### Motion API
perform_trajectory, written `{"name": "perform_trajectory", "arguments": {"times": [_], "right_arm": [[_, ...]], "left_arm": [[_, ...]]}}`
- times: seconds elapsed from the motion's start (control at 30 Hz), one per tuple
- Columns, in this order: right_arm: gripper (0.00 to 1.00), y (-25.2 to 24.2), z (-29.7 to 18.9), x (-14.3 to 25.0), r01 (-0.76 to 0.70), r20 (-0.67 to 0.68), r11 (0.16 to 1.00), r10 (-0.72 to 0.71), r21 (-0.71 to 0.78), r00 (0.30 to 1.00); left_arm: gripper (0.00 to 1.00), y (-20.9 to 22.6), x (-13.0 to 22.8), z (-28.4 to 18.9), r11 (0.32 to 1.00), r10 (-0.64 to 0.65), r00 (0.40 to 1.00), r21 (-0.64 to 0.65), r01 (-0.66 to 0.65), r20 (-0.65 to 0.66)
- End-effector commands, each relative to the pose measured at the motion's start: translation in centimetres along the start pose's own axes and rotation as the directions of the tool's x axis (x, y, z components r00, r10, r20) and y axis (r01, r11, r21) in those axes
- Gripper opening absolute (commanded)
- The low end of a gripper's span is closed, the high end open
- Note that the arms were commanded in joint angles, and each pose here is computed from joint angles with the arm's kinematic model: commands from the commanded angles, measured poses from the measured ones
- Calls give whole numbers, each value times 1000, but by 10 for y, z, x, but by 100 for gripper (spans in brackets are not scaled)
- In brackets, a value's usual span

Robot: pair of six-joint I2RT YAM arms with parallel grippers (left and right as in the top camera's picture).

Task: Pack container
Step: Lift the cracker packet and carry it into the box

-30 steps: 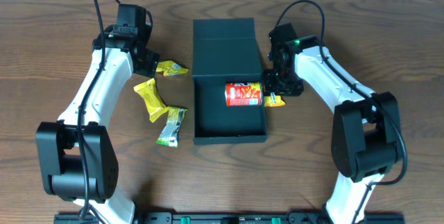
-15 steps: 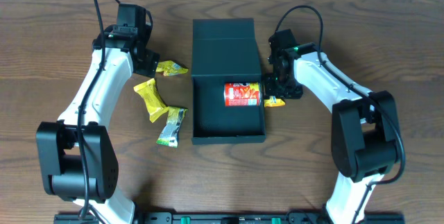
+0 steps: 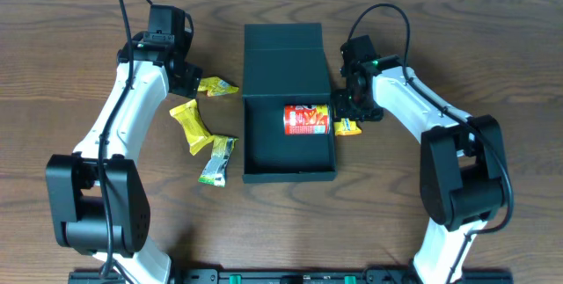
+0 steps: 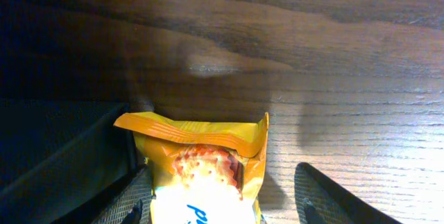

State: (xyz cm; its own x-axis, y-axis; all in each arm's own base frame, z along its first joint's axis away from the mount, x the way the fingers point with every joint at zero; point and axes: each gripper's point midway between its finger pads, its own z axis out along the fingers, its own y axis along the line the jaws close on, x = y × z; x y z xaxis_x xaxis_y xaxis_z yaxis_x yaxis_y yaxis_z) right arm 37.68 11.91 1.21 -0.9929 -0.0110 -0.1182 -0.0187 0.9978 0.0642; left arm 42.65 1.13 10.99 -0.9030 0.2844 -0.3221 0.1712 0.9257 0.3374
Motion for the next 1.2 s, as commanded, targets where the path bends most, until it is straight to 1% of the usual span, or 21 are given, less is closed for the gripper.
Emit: {"name": "perform_trajectory", "arguments": {"times": [0.0,0.17,0.43,0.5,0.7,0.77,1.17], "right_arm": [[67,-4,4,4,-3,-11,1000,3,10,1000],[69,-6,9,12,-8,-33,1000,8,12,999],[69,-5,9,8,-7,-16,1000,7,8,1000],[63,-4,9,7,-7,-10,1000,7,6,1000],[53,-4,9,7,-7,-9,1000,8,5,1000],[48,-4,9,7,-9,-9,1000,9,5,1000],[40,0,5,2,-14,-3,1000,14,-16,1000]], "left_arm": [[95,3,-9,-2,1000,-22,1000,-7,22,20],[95,3,-11,-2,1000,-24,999,-8,24,27],[95,3,-11,-2,1000,-24,999,-8,24,27],[95,3,-11,-2,1000,-24,999,-8,24,27],[95,3,-11,-2,1000,-24,999,-8,24,27],[95,3,-11,-2,1000,-24,999,-8,24,27],[95,3,-11,-2,1000,-29,999,-8,29,29]]}}
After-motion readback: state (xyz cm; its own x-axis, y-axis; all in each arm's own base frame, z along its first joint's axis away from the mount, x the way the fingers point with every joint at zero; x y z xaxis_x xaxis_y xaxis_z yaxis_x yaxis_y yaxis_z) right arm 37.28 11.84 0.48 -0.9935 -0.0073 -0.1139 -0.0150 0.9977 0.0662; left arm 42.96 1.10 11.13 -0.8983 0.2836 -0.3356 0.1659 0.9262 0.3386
